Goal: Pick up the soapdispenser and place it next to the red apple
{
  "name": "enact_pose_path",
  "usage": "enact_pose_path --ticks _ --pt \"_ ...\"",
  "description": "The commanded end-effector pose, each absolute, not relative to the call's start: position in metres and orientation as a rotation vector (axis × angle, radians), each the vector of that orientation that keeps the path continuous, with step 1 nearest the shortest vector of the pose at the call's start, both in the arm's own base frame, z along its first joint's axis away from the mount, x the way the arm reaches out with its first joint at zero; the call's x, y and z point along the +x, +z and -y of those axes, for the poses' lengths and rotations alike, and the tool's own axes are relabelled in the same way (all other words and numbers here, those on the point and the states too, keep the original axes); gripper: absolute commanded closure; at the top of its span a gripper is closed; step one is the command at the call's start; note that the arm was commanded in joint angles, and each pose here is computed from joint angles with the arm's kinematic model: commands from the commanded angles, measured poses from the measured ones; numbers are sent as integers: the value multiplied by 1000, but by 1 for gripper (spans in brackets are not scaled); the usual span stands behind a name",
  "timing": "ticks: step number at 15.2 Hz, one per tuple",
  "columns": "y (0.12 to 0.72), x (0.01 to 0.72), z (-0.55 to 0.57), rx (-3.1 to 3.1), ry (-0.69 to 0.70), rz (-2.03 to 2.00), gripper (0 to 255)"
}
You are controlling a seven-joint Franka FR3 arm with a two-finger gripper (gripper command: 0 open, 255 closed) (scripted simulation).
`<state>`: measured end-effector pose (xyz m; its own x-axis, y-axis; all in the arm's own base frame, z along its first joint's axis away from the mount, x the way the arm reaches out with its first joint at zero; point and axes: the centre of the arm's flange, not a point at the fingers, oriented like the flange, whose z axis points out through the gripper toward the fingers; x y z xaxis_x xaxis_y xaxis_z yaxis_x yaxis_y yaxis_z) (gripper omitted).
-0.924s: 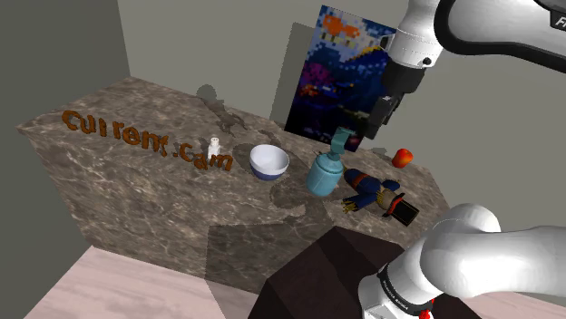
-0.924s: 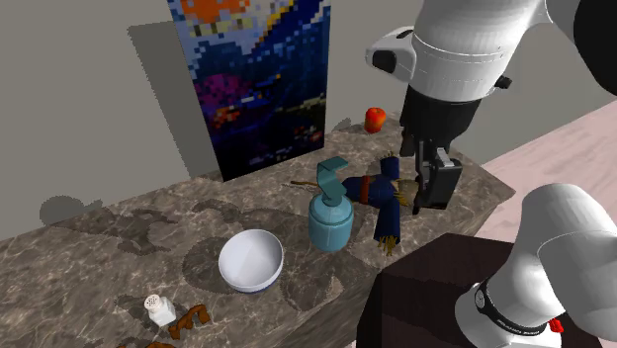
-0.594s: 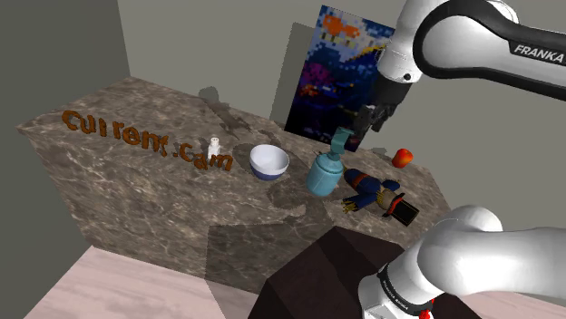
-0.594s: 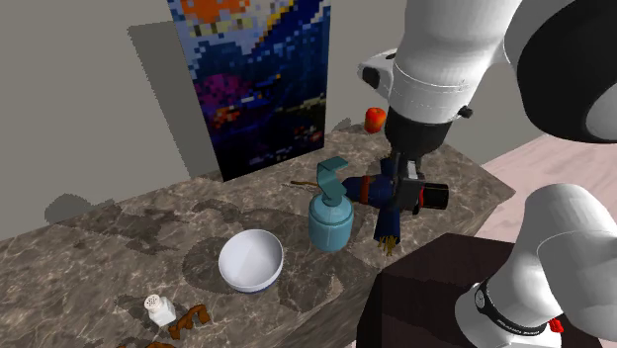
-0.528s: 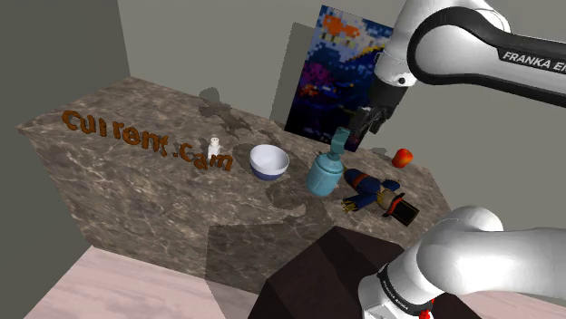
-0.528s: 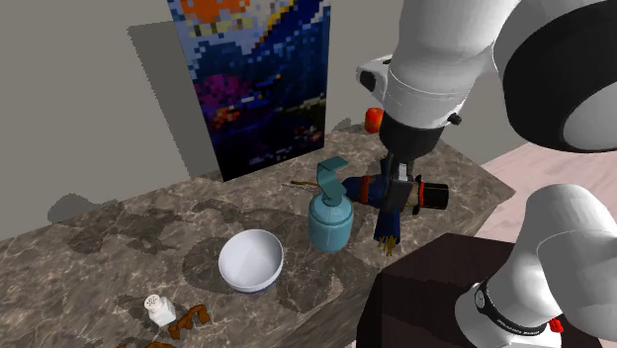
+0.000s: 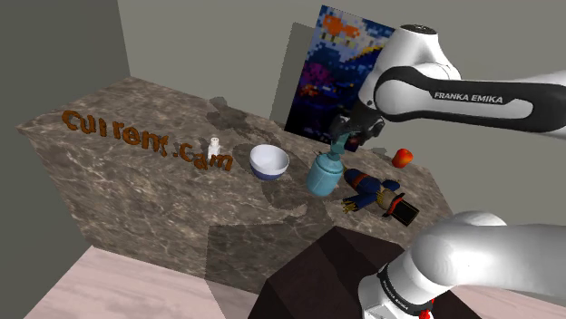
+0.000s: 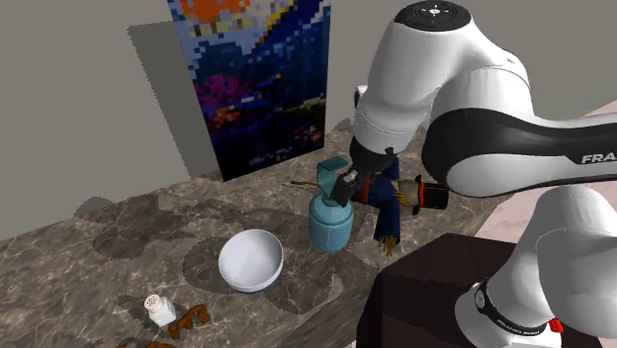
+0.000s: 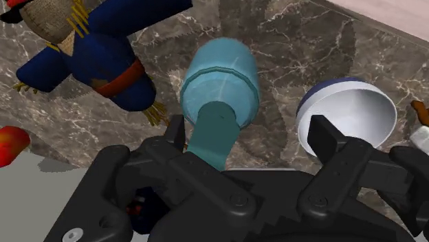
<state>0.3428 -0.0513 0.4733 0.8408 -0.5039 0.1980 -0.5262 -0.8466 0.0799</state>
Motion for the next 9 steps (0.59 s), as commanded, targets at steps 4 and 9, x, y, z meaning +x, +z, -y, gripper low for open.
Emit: enact_pose_path --ticks 4,9 --pt "429 359 82 2716 406 1237 0" --pt "403 364 88 2716 406 1237 0"
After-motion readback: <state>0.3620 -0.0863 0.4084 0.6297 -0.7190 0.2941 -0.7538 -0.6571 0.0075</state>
